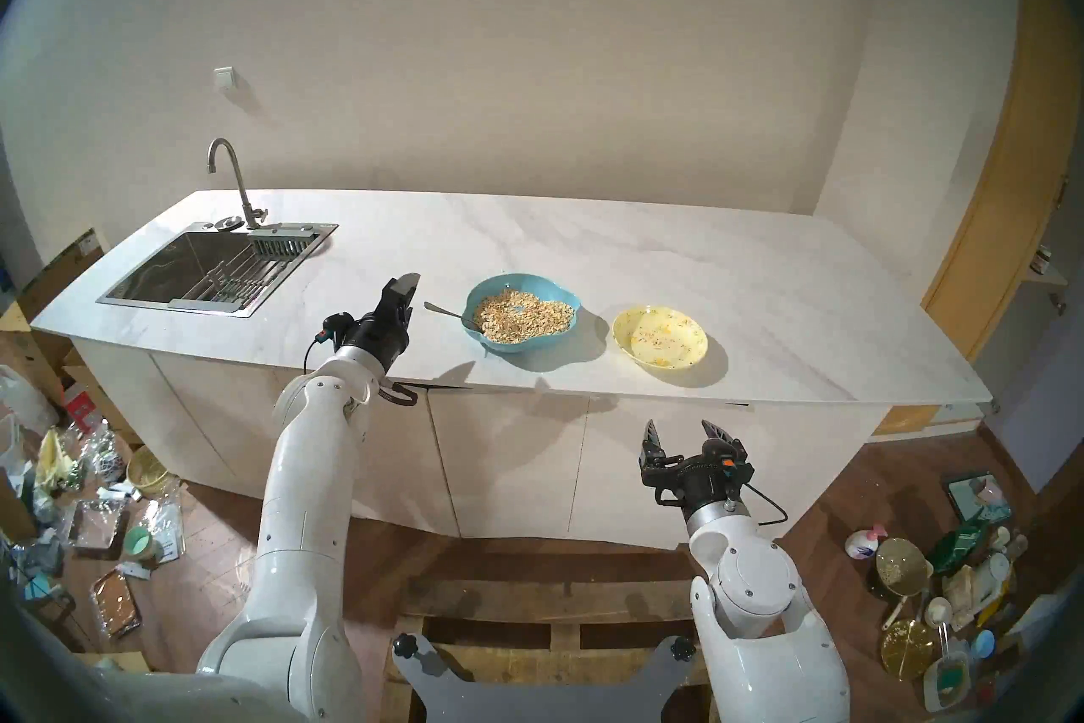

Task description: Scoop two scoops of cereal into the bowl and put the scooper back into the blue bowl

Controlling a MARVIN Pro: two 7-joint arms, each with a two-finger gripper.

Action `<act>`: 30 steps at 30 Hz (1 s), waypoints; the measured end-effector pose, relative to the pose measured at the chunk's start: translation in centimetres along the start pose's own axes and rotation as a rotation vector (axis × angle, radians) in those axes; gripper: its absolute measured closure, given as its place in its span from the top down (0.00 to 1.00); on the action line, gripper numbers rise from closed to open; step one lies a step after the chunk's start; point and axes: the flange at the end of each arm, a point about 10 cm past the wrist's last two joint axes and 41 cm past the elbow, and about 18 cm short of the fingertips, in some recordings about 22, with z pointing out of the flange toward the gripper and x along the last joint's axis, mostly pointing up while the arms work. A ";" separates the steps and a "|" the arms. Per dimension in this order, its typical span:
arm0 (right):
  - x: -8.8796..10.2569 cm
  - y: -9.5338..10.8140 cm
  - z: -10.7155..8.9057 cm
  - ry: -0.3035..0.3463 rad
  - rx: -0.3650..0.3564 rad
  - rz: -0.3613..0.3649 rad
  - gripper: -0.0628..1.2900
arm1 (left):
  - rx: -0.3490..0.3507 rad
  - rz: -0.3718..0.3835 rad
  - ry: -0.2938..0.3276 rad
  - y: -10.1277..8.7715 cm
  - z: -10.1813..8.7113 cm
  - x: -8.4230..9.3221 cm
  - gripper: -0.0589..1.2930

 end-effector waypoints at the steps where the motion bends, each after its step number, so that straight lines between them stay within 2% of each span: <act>1: 0.0 0.0 0.0 0.000 0.000 0.000 0.96 | 0.003 -0.005 0.003 -0.1 0.1 0.0 0.98; 14: 0.0 0.0 0.0 0.000 0.000 0.000 0.96 | 0.036 -0.032 0.030 -0.9 0.9 0.0 0.98; 20: 0.0 0.0 0.0 0.000 0.000 0.000 0.96 | 0.057 -0.053 0.020 -2.2 1.5 -0.9 0.98; 30: 0.0 0.0 0.0 0.000 0.000 0.000 0.96 | 0.041 -0.056 0.005 -2.1 2.5 -1.8 0.98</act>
